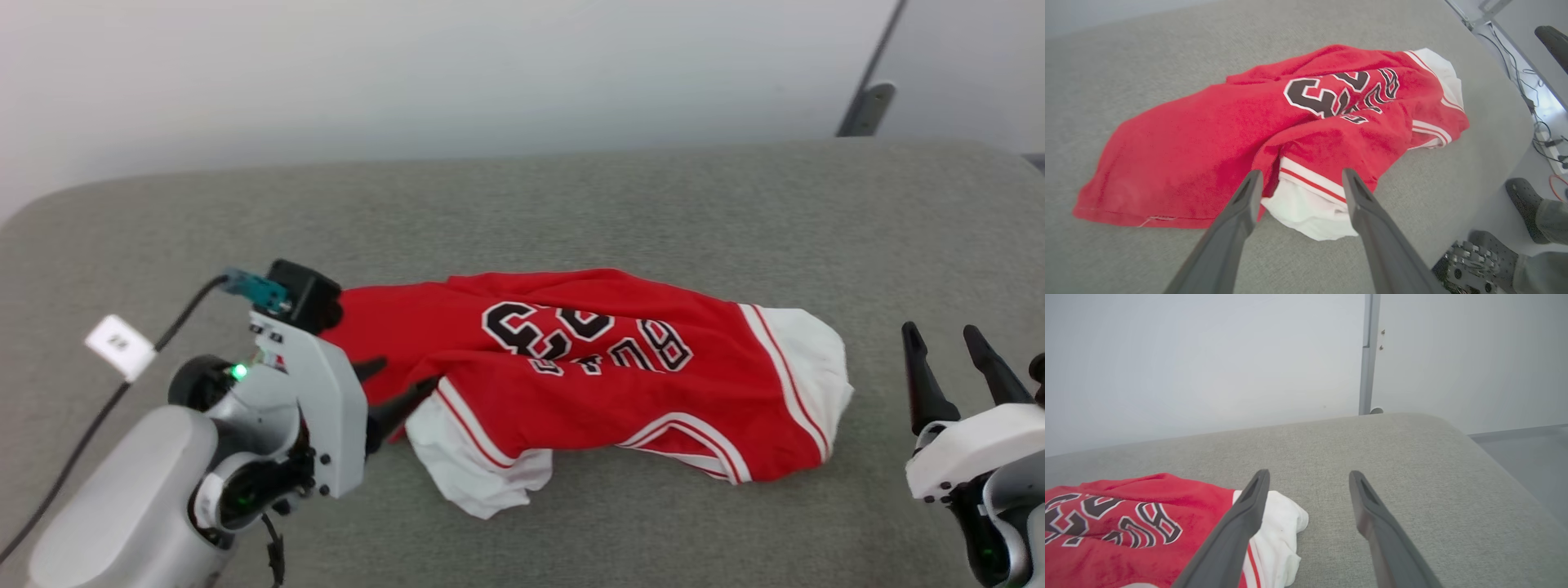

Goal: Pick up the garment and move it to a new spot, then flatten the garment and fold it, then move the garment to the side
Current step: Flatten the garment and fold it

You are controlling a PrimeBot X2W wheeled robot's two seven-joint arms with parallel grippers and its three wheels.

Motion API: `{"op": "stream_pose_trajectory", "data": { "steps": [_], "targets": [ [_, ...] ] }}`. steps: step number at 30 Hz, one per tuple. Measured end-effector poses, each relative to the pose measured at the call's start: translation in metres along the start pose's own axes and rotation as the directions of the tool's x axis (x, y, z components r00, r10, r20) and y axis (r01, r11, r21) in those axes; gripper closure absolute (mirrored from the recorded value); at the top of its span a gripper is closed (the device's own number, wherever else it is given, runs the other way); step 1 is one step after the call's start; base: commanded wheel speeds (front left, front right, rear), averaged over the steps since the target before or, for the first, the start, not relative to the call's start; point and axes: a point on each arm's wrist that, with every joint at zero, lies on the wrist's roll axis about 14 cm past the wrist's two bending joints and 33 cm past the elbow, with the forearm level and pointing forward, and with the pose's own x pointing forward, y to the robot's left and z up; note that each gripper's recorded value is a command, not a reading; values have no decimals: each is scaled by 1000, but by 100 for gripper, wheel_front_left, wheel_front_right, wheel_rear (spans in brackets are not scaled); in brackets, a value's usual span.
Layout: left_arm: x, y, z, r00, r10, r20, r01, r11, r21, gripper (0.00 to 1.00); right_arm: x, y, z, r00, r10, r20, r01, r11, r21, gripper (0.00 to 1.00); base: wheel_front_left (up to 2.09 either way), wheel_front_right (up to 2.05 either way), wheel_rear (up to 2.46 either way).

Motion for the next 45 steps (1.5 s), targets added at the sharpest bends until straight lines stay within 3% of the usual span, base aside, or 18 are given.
{"op": "stream_pose_trajectory", "data": {
  "steps": [7,12,21,28,29,30,31,38,45],
  "targets": [
    [22,-15,-36,972,-36,-232,32,999,-22,0,-18,-13,4,997,-58,47,57,998,22,0,0,0,0],
    [32,-8,-60,941,-12,-339,7,1000,-17,0,-22,-20,0,995,-87,42,86,996,26,0,0,0,0],
    [50,5,-90,913,15,-407,-23,1000,-14,0,-20,-22,-5,994,-106,36,105,994,35,0,0,0,0],
    [61,11,-97,920,13,-391,-33,998,-45,0,-15,-15,-1,994,-90,57,88,995,37,0,0,0,0],
    [62,11,-99,919,6,-393,-36,997,-68,3,-14,-14,-1,994,-87,60,85,996,37,0,0,0,0],
    [63,10,-100,919,-1,-395,-29,997,-70,60,-14,-13,0,994,-84,63,82,996,36,0,0,0,0],
    [63,12,-100,918,0,-396,-29,997,-68,100,-13,-12,1,994,-82,65,80,996,36,0,0,0,0],
    [56,23,-100,914,23,-404,-59,995,-78,100,-10,-9,6,994,-71,82,69,997,34,0,0,0,0],
    [21,63,-81,919,146,-366,-185,980,-73,100,-5,-2,7,995,-51,82,48,998,36,0,0,0,0]
  ]
}}
